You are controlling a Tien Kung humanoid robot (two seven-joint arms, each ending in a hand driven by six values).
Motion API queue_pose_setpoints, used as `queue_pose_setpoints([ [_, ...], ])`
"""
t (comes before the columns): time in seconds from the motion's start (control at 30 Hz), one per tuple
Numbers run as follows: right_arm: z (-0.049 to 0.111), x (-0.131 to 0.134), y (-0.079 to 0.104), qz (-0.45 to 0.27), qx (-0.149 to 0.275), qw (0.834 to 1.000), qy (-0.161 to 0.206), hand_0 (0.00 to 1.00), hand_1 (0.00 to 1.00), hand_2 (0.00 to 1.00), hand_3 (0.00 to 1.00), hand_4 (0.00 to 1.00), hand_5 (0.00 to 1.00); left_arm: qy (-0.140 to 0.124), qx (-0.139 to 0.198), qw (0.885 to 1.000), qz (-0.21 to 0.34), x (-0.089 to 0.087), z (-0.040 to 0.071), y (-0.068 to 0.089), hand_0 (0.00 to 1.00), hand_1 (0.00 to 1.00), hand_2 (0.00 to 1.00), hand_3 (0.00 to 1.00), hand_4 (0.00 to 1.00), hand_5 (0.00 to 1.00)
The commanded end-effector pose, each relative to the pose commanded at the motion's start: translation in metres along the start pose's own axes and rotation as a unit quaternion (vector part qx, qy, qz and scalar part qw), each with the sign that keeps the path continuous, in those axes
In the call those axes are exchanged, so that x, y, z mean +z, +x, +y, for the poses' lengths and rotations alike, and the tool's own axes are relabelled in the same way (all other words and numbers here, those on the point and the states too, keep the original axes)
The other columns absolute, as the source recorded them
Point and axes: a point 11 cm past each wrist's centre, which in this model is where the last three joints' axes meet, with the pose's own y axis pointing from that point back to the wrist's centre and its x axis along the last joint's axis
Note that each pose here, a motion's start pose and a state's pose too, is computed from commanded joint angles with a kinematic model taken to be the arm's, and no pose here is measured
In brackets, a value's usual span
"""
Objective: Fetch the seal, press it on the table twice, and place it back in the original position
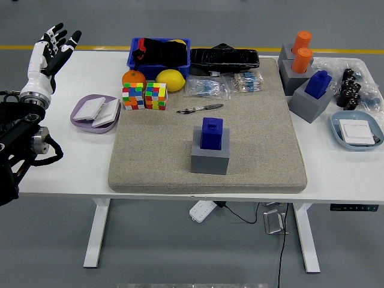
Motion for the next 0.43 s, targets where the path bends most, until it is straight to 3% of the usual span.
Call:
queue_pose_setpoints([
  [0.43,-0.0004,0.0015,-0.0015,0.001,-0.001,1.000,-0.002,0.902,0.753,0.757,0.764,0.864,0.548,0.001,-0.003,1.000,-0.002,-0.0007,0.0007,-0.0008,0.958,0.956,0.934,0.927,0.917,0.588],
])
